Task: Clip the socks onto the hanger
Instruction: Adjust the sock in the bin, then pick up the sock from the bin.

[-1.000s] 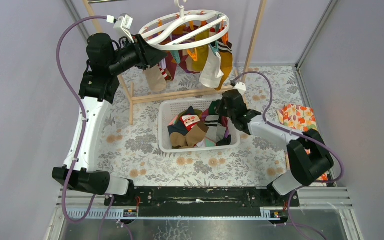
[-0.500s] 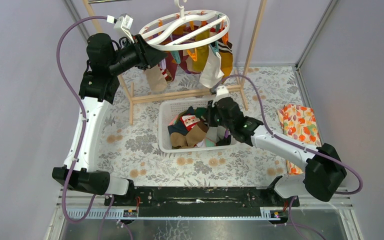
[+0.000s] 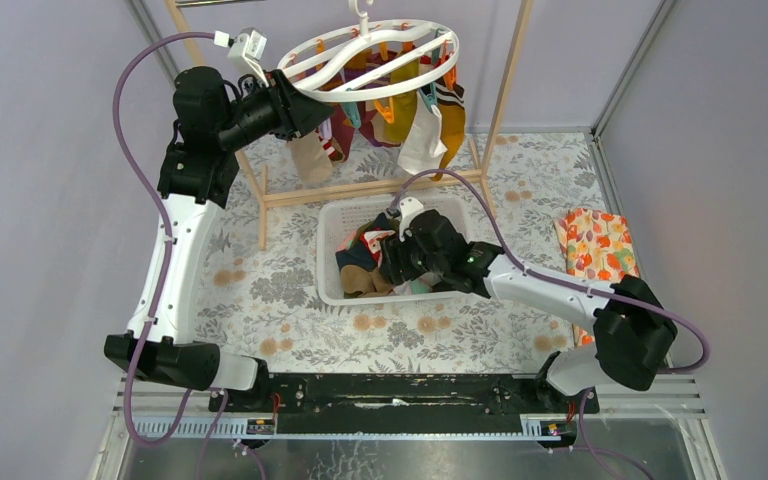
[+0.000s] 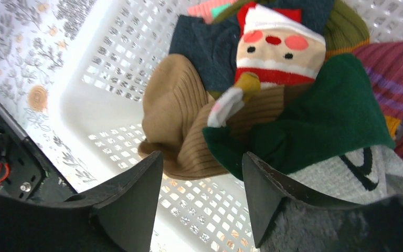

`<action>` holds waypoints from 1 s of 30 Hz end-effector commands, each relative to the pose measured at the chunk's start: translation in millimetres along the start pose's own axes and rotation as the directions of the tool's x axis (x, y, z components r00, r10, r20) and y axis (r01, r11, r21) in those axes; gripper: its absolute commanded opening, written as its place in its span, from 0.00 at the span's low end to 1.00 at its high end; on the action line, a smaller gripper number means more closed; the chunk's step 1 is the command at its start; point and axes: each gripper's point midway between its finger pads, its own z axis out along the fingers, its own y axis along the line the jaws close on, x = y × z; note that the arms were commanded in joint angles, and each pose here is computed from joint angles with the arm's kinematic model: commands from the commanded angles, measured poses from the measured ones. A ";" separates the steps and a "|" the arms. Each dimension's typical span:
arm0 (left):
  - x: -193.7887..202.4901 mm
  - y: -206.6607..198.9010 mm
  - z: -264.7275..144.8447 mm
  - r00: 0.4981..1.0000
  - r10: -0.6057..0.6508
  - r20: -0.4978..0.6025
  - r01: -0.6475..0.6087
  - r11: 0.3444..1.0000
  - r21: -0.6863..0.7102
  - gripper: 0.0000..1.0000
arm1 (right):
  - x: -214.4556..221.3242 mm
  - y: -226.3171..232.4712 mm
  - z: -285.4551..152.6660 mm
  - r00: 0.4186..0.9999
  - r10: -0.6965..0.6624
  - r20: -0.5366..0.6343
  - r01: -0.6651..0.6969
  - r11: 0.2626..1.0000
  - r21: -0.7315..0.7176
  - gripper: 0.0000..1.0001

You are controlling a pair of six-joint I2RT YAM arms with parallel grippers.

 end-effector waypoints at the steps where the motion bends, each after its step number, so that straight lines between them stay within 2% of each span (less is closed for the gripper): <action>1: -6.7 -12.5 -12.5 0.999 0.044 0.012 -0.044 0.999 0.024 0.00 | -58.6 23.3 -16.0 0.989 0.010 0.146 0.004 0.996 -0.093 0.64; 7: -4.5 -11.8 -13.5 0.999 0.050 0.010 -0.050 0.998 0.023 0.00 | -51.7 6.3 0.6 0.999 0.029 0.021 -0.028 0.999 -0.026 0.65; 17: -3.1 -11.3 -12.2 0.999 0.043 0.009 -0.044 0.999 0.028 0.00 | -42.0 -16.8 32.7 0.996 0.071 -0.062 -0.063 0.992 0.113 0.61; 24: -3.6 -11.6 -11.9 0.999 0.043 0.009 -0.044 0.999 0.030 0.00 | -39.8 -25.5 44.8 0.990 0.135 -0.042 -0.126 0.978 0.167 0.49; 27: -3.6 -11.5 -12.2 0.999 0.044 0.010 -0.044 0.999 0.029 0.00 | -45.6 -24.6 47.0 0.987 0.160 0.001 -0.158 0.975 0.154 0.40; 30: -3.7 -11.7 -12.2 0.999 0.044 0.010 -0.045 0.999 0.029 0.00 | -52.1 -20.3 48.4 0.984 0.175 0.037 -0.179 0.976 0.126 0.37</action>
